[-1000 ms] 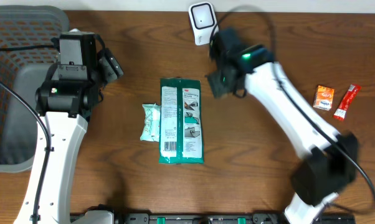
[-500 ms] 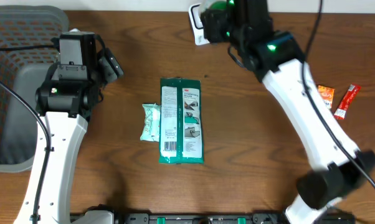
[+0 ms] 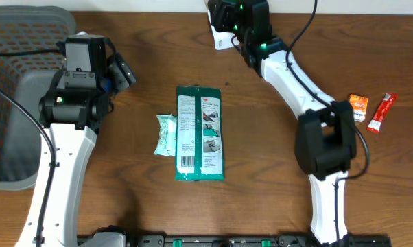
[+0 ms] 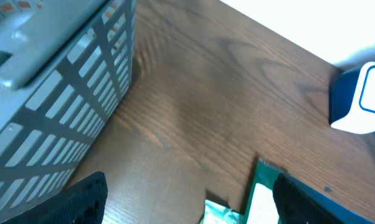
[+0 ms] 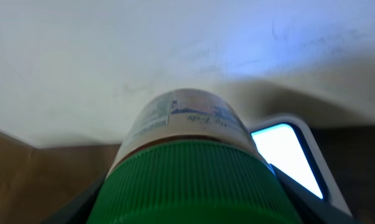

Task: Scan the item barcode
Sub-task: 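Carry the jar up to the white scanner with the right gripper, then move the jar right and set it down beside the orange box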

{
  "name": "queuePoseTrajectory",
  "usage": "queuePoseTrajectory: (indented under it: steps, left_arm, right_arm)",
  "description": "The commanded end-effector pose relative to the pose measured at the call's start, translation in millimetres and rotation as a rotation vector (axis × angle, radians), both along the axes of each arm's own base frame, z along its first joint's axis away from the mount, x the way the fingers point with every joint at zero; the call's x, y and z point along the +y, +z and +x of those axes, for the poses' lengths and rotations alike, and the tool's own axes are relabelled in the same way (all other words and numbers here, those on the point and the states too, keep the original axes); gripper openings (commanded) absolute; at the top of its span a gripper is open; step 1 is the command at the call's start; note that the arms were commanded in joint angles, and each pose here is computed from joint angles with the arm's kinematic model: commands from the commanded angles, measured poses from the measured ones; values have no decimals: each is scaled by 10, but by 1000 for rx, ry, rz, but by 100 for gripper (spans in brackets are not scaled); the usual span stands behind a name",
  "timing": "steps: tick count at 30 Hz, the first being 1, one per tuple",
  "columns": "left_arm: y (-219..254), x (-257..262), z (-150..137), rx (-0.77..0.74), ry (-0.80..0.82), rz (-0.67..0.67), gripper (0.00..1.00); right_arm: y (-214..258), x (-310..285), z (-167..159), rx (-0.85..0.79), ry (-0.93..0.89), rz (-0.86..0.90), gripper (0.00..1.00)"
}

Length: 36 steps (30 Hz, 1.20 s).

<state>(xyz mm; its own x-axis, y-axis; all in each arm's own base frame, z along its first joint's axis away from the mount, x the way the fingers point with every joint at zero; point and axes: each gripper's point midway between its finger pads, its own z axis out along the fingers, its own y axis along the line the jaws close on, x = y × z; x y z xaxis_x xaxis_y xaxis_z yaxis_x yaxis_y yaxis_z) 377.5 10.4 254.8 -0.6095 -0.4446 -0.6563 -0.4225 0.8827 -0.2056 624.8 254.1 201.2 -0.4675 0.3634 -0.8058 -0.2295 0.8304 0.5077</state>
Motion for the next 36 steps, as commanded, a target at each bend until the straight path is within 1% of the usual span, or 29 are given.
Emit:
queuePoseTrajectory:
  steps: [1, 6, 8, 10, 11, 12, 13, 14, 15, 17, 19, 21, 23, 25, 27, 29, 32, 36]
  left_arm:
    - [49, 40, 13, -11, 10, 16, 85]
    - [49, 40, 13, -11, 10, 16, 85]
    - [49, 40, 13, -11, 10, 16, 85]
    - [49, 40, 13, -11, 10, 16, 85]
    - [49, 40, 13, -11, 10, 16, 85]
    - [49, 40, 13, -11, 10, 16, 85]
    - [49, 40, 13, -11, 10, 16, 85]
    - [49, 40, 13, -11, 10, 16, 85]
    - [49, 40, 13, -11, 10, 16, 85]
    - [49, 40, 13, -11, 10, 16, 85]
    - [49, 40, 13, -11, 10, 16, 85]
    - [49, 40, 13, -11, 10, 16, 85]
    - [49, 40, 13, -11, 10, 16, 85]
    - [49, 40, 13, -11, 10, 16, 85]
    - [49, 40, 13, -11, 10, 16, 85]
    - [49, 40, 13, -11, 10, 16, 85]
    - [49, 40, 13, -11, 10, 16, 85]
    - [49, 40, 13, -11, 10, 16, 85]
  right_arm:
    - [-71, -74, 218, -47, -32, 119, 33]
    - [-217, -30, 362, -134, -36, 191, 31]
    - [-273, -21, 395, -167, -35, 203, 26]
    - [-325, -17, 421, -197, -35, 213, 28]
    - [-368, -22, 432, -201, -40, 214, 40]
    - [-404, -22, 440, -207, -44, 215, 48]
    - [-435, -16, 444, -211, -49, 215, 53]
    - [-487, -19, 450, -209, -57, 208, 55]
    - [-521, -21, 453, -211, -59, 193, 54]
    - [-595, -21, 455, -212, -56, 155, 49]
    - [-609, -23, 457, -210, -57, 156, 46]
    - [-598, -36, 463, -214, -59, 157, 38]
    - [-480, -43, 467, -258, -47, 176, 27]
    - [-335, -20, 448, -307, -15, 199, 21]
    - [-85, 4, 408, -357, 18, 225, 19]
    - [196, 13, 360, -370, 30, 228, 20]
    - [470, -15, 285, -325, 39, 194, 18]
    - [714, -140, 38, -188, 46, 34, 12]
